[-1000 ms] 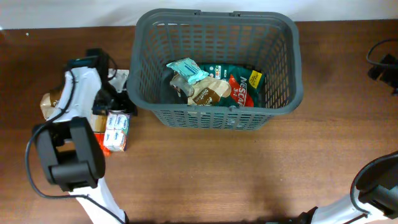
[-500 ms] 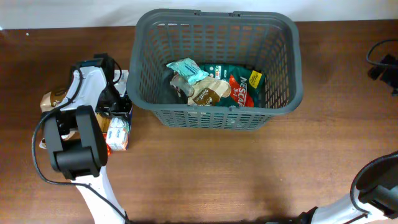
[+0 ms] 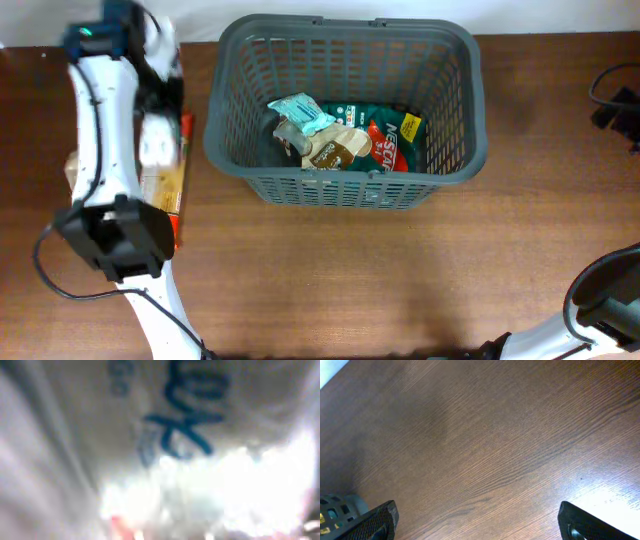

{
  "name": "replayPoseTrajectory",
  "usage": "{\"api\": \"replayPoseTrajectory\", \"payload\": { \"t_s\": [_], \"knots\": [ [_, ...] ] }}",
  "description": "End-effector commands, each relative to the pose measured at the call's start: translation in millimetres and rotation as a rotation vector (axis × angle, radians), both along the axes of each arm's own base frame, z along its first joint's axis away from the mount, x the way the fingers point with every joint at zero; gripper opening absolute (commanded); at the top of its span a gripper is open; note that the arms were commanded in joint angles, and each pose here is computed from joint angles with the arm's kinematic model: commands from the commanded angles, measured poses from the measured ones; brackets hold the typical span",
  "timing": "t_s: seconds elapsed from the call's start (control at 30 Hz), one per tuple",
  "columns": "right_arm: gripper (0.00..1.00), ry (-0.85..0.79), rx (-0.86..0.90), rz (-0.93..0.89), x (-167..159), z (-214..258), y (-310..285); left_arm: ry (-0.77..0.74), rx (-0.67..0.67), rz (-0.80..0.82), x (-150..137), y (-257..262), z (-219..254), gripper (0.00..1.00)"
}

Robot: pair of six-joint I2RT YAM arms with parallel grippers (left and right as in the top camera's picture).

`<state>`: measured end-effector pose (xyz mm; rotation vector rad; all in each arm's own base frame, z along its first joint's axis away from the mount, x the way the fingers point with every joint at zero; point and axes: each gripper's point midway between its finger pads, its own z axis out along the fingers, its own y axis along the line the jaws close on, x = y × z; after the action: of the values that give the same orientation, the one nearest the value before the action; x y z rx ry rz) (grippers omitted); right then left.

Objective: Pack container
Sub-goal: 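Lift the tissue stack with the left gripper and place it in the basket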

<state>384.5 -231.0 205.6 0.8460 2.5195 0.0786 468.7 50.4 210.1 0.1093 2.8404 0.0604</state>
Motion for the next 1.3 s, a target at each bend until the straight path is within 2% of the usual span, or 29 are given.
{"api": "replayPoseTrajectory", "payload": {
  "t_s": [0.0,0.13,0.2,0.33,0.37,0.5,0.73,1.0,1.03,1.07,1.13,1.17,1.2,1.27],
  "knots": [
    [0.99,-0.006,0.004,0.001,0,2,2,-0.295,0.083,-0.110,12,-4,101,0.02],
    [0.99,-0.006,0.004,0.001,0,2,2,-0.569,0.152,-0.296,5,-46,189,0.02],
    [0.99,-0.006,0.004,0.001,0,2,2,-0.668,0.199,-0.424,-2,-76,219,0.02],
    [0.99,-0.006,0.004,0.001,0,2,2,-0.736,0.322,-0.780,-17,-148,234,0.02],
    [0.99,-0.005,0.004,0.001,0,1,2,-0.731,0.359,-0.921,-24,-177,229,0.02],
    [0.99,-0.006,0.004,0.001,0,2,2,-0.670,0.376,-1.168,-34,-234,199,0.02],
    [0.99,-0.006,0.005,0.001,0,2,2,-0.392,0.257,-1.526,-42,-276,89,0.02],
    [0.99,-0.006,0.005,0.001,0,2,2,-0.152,0.170,-1.575,-39,-279,-15,0.02],
    [0.99,-0.006,0.004,0.001,0,2,2,-0.133,0.163,-1.576,-40,-279,-23,0.18],
    [0.99,-0.006,0.004,0.001,0,2,2,-0.129,0.163,-1.576,-40,-278,-25,0.23],
    [0.99,-0.006,0.004,0.001,0,2,2,-0.123,0.195,-1.545,-36,-274,-23,0.51],
    [0.99,-0.006,0.004,0.001,0,2,2,-0.122,0.220,-1.492,-31,-269,-18,0.60],
    [0.99,-0.006,0.004,0.001,0,2,2,-0.124,0.250,-1.420,-25,-264,-11,0.64],
    [0.99,-0.006,0.004,0.001,0,2,2,-0.149,0.298,-1.287,-15,-254,7,0.77]
  ]
}}
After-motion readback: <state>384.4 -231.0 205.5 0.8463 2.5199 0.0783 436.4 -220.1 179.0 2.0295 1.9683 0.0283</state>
